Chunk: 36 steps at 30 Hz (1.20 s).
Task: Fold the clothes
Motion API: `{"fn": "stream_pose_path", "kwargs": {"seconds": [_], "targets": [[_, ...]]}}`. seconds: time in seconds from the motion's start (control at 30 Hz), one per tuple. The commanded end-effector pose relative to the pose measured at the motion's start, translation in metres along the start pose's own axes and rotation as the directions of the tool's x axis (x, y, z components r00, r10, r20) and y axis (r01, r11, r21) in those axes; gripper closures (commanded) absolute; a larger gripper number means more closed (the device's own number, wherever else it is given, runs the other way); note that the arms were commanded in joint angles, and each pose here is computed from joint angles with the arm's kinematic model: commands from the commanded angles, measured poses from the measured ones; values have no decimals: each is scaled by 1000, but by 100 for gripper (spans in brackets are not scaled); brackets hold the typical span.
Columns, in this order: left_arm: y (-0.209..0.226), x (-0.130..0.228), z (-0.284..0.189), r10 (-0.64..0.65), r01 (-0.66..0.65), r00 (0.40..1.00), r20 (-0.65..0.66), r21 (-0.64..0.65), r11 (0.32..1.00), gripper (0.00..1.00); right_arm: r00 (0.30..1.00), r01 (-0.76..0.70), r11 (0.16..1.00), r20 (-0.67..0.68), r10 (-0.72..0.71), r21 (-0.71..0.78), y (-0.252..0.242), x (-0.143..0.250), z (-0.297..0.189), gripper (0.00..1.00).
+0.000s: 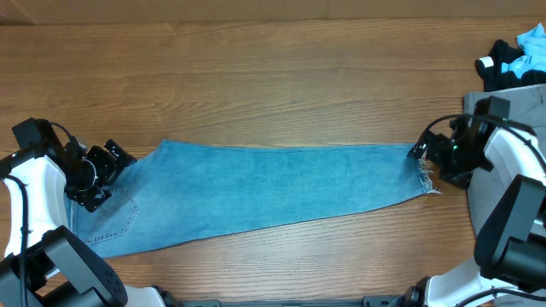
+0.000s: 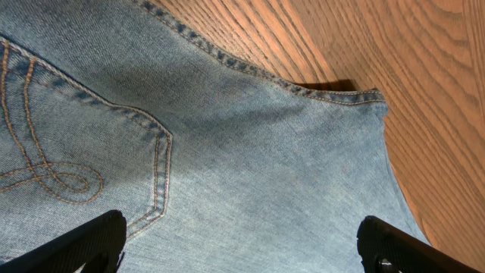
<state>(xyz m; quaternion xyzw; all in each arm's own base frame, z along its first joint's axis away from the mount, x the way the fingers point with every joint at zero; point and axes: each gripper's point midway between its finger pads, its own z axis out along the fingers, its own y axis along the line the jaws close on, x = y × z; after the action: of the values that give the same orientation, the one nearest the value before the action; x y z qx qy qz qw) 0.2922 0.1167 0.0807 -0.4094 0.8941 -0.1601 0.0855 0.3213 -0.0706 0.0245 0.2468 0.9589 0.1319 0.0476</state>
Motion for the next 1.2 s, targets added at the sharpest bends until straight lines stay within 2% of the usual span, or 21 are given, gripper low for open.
{"fn": "stream_pose_path", "kwargs": {"seconds": [0.0, 0.2, 0.33, 0.57, 0.6, 0.73, 0.87, 0.9, 1.17], "targets": [[-7, -3, -6, 32, -32, 999, 18, 22, 999, 0, 1000, 3, 1000, -30, -3, -27, 0, 16, 13, 0], [-8, -4, -6, 33, -33, 999, 22, 23, 999, 0, 997, -10, 997, -78, 4, -71, 2, 38, 29, 3], [-8, -4, -6, 33, -33, 999, 22, 23, 999, 0, 995, -12, 994, -103, 1, -106, 8, 48, 33, 14], [-8, -4, -7, 33, -33, 999, 22, 22, 999, 0, 990, 24, 989, -134, -43, -143, 26, 59, 37, 24], [-8, -4, -7, 33, -33, 999, 22, 22, 999, 0, 989, 39, 989, -139, -59, -143, 30, 61, 38, 34], [-7, -4, -7, 33, -34, 999, 22, 22, 999, 0, 990, 15, 997, -136, -25, -72, 24, 61, 41, 59], [-5, -5, -6, 39, -39, 999, 27, 5, 999, 0, 993, -29, 999, -111, 33, 32, 6, 56, 40, 92], [-4, -5, -7, 39, -39, 999, 28, 1, 999, 0, 994, -37, 998, -105, 42, 42, 4, 53, 39, 96], [-5, -3, -6, 37, -37, 999, 21, 0, 999, 0, 988, -145, 983, -27, 149, 116, 0, 23, -2, 96]]}}
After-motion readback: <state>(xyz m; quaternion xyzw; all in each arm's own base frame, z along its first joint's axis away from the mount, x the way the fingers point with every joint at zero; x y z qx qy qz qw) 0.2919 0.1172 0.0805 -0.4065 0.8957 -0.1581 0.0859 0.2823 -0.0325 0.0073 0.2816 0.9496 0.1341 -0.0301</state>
